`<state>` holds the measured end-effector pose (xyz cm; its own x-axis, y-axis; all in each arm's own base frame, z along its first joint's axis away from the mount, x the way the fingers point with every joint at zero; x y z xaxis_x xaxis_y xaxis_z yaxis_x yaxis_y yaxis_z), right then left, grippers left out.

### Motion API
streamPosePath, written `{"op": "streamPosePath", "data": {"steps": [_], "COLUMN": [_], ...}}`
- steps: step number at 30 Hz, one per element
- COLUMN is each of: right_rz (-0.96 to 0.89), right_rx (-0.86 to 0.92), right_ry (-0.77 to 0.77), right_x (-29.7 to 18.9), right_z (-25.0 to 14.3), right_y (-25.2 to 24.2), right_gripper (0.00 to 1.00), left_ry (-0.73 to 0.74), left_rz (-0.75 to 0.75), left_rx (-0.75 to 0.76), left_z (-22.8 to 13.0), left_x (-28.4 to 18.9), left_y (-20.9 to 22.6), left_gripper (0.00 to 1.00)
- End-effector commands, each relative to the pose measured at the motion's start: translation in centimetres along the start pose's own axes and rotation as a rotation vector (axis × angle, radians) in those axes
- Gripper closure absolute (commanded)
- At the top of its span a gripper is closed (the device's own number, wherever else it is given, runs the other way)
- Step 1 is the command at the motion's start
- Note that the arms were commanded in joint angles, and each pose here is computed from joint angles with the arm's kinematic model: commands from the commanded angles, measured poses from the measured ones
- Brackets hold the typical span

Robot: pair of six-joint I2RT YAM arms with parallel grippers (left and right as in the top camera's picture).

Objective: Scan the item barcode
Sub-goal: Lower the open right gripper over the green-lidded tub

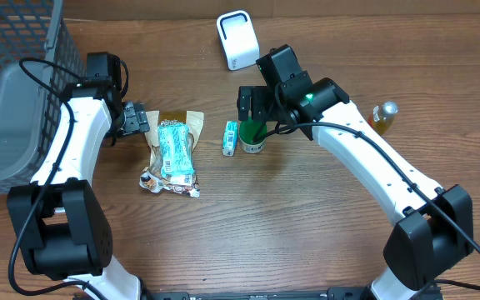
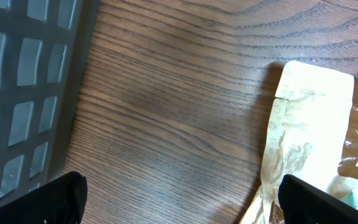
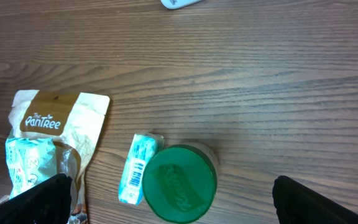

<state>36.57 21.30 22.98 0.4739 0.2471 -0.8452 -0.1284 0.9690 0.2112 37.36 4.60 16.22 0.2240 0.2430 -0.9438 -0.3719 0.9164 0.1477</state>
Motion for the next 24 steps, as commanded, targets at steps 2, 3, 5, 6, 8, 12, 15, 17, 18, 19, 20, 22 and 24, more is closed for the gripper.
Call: {"op": "streamPosePath", "data": {"steps": [2,3,5,6,8,12,15,17,18,19,20,22,24], "right_rz": [-0.011,-0.011,-0.011,-0.011,-0.011,-0.011,-0.011,-0.011,-0.010,-0.004,0.007,0.028,0.039], "right_rx": [0.007,0.007,0.007,0.007,0.007,0.007,0.007,0.007,0.007,0.006,0.006,0.006,0.006], "right_ry": [-0.015,-0.015,-0.015,-0.015,-0.015,-0.015,-0.015,-0.015,-0.015,-0.011,-0.006,0.004,0.009], "right_x": [-0.26,-0.26,-0.26,-0.26,-0.26,-0.26,-0.26,-0.26,-0.26,-0.26,-0.26,-0.26,-0.26], "right_z": [0.16,0.16,0.16,0.16,0.16,0.16,0.16,0.16,0.15,0.12,0.07,-0.02,-0.06], "right_y": [-0.05,-0.05,-0.05,-0.05,-0.05,-0.05,-0.05,-0.05,-0.05,0.01,0.11,0.31,0.40], "right_gripper": [0.00,0.00,0.00,0.00,0.00,0.00,0.00,0.00,0.00,0.00,0.00,0.00,0.00], "left_ry": [-0.012,-0.012,-0.012,-0.012,-0.012,-0.012,-0.012,-0.012,-0.012,-0.012,-0.012,-0.012,-0.012], "left_rz": [0.010,0.010,0.010,0.010,0.010,0.010,0.010,0.010,0.010,0.010,0.010,0.010,0.010], "left_rx": [0.006,0.006,0.006,0.006,0.006,0.006,0.006,0.006,0.006,0.006,0.006,0.006,0.006], "left_z": [0.18,0.18,0.18,0.18,0.18,0.18,0.18,0.18,0.18,0.18,0.18,0.18,0.18], "left_x": [-0.18,-0.18,-0.18,-0.18,-0.18,-0.18,-0.18,-0.18,-0.18,-0.18,-0.18,-0.18,-0.18], "left_y": [-0.03,-0.03,-0.03,-0.03,-0.03,-0.03,-0.03,-0.03,-0.03,-0.03,-0.03,-0.03,-0.03], "left_gripper": [0.00,0.00,0.00,0.01,0.00,0.01,0.01,0.00,0.00,0.00,0.01,0.00,0.00]}}
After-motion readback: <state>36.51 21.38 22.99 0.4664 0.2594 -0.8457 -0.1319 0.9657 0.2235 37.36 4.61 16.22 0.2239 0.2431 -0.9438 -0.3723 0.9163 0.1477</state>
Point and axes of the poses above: each gripper's point midway between its finger pads, its own x axis out along the fingers, its own y axis along the line the jaws close on, z = x × y, the point moved 8 cm from there along -x, back along the fingers, and after that the axes turned 2 degrees about -x, right-handed, at the moved point
